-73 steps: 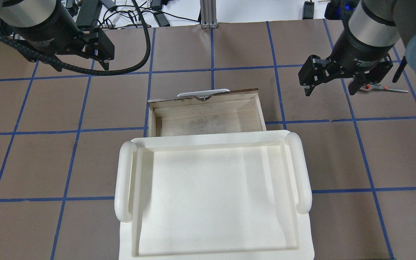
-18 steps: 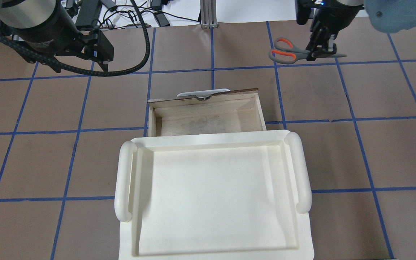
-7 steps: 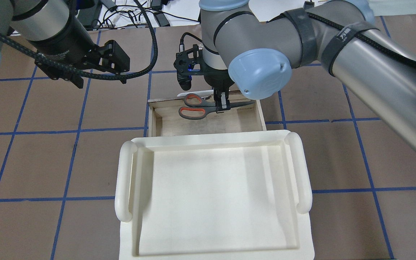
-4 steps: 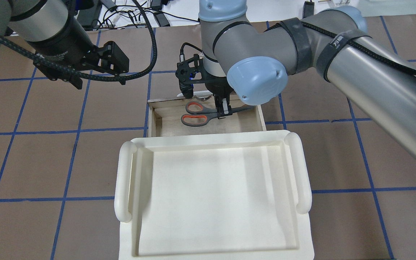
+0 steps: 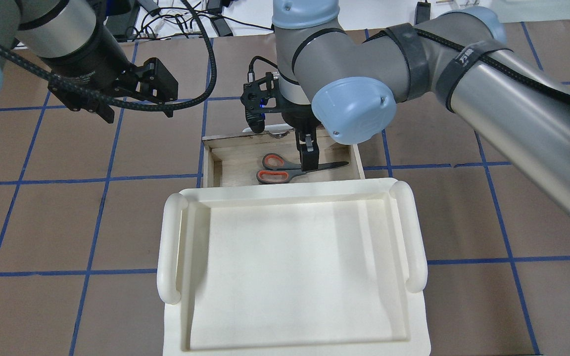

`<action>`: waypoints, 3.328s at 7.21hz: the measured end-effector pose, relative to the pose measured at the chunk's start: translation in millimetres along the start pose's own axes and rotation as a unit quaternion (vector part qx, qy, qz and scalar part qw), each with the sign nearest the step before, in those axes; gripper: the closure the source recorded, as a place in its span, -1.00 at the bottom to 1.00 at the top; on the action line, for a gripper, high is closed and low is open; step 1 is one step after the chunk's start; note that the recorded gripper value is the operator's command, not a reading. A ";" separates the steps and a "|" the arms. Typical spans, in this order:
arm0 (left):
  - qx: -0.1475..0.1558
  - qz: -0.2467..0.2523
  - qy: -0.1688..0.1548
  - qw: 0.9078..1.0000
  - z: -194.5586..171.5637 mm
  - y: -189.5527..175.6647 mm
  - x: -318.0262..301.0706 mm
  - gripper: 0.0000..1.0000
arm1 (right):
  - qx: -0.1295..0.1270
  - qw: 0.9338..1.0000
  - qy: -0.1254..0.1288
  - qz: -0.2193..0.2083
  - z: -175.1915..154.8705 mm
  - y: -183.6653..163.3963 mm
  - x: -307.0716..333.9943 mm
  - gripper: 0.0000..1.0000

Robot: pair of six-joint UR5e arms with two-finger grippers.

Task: Put scissors in drawer and close it
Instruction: 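Lower the scissors into the drawer and open the right gripper, then raise the right gripper out of the drawer while the left arm moves toward the drawer, then bring the left gripper down to the drawer's front edge farthest from the robot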

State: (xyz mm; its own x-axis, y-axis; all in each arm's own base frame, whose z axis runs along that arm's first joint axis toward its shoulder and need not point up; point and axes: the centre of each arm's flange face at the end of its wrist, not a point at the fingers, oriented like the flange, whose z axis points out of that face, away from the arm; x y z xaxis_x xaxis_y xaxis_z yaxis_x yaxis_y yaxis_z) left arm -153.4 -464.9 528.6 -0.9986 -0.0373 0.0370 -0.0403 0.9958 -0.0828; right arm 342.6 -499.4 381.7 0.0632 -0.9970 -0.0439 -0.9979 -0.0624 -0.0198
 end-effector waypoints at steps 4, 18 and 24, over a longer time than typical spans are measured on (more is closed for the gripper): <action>-0.001 -0.002 0.000 1.000 2.2 -2.5 0.1 -1.00 | 0.016 0.920 0.031 0.390 -41.9 44.5 6.3 -1.00; 0.047 -0.071 0.001 0.996 149.1 -120.0 147.2 -1.00 | 0.038 0.694 0.043 0.718 -115.4 201.1 -1.8 -1.00; 0.006 -0.025 -0.010 1.000 216.1 -148.5 156.4 -1.00 | 0.039 0.695 0.047 0.716 -116.5 201.5 -1.8 -1.00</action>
State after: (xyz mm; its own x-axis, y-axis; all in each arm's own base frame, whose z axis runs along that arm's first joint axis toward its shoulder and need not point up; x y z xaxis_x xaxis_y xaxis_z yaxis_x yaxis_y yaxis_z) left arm -310.9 -636.8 331.5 -0.9958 -0.0896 0.0211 -0.0912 0.9915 -0.0933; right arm 139.4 -515.5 494.2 -0.9994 -0.0320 -0.0091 -0.0312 0.9966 -0.0768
